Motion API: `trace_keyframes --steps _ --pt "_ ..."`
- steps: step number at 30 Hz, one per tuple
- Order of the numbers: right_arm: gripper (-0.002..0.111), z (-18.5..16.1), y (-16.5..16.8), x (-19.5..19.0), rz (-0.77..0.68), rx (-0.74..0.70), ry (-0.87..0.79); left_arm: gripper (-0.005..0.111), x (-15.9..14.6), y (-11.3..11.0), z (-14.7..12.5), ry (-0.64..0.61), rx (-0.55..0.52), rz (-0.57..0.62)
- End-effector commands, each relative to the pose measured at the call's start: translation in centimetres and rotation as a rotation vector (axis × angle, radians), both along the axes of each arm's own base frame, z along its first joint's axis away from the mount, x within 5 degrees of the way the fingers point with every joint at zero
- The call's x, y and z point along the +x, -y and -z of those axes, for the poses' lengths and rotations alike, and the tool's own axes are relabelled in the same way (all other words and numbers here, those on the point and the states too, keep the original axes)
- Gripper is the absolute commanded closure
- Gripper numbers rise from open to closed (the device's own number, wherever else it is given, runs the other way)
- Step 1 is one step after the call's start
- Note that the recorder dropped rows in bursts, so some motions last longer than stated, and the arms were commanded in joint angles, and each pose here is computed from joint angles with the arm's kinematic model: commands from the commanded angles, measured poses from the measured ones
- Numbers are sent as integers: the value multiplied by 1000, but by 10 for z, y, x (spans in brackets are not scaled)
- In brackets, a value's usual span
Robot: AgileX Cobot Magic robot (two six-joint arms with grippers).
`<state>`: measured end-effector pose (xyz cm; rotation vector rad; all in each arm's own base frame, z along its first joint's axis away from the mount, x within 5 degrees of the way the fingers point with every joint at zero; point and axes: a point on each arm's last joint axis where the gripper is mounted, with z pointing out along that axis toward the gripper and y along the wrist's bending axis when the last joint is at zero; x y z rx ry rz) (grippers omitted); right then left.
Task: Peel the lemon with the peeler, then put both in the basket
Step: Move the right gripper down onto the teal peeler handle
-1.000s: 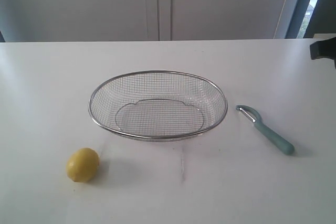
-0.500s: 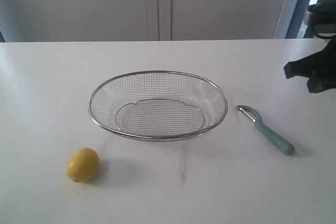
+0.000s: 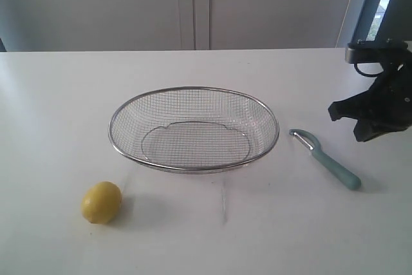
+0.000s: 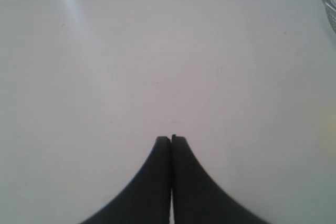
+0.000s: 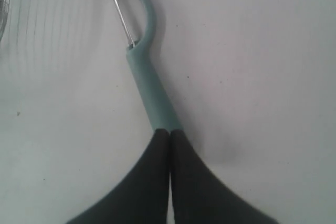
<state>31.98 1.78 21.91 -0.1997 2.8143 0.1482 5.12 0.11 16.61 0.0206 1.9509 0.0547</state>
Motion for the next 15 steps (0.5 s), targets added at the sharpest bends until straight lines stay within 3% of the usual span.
trace_keyframes --steps 1,11,15 --pt "108 9 -2 3 -32 11 -34 107 0 0 1 3 -3 -1" --pt "108 37 -7 9 -91 1 -113 107 0 0 1 3 -3 -1" --pt "108 38 -20 10 -179 -20 -92 107 0 0 1 3 -3 -1"
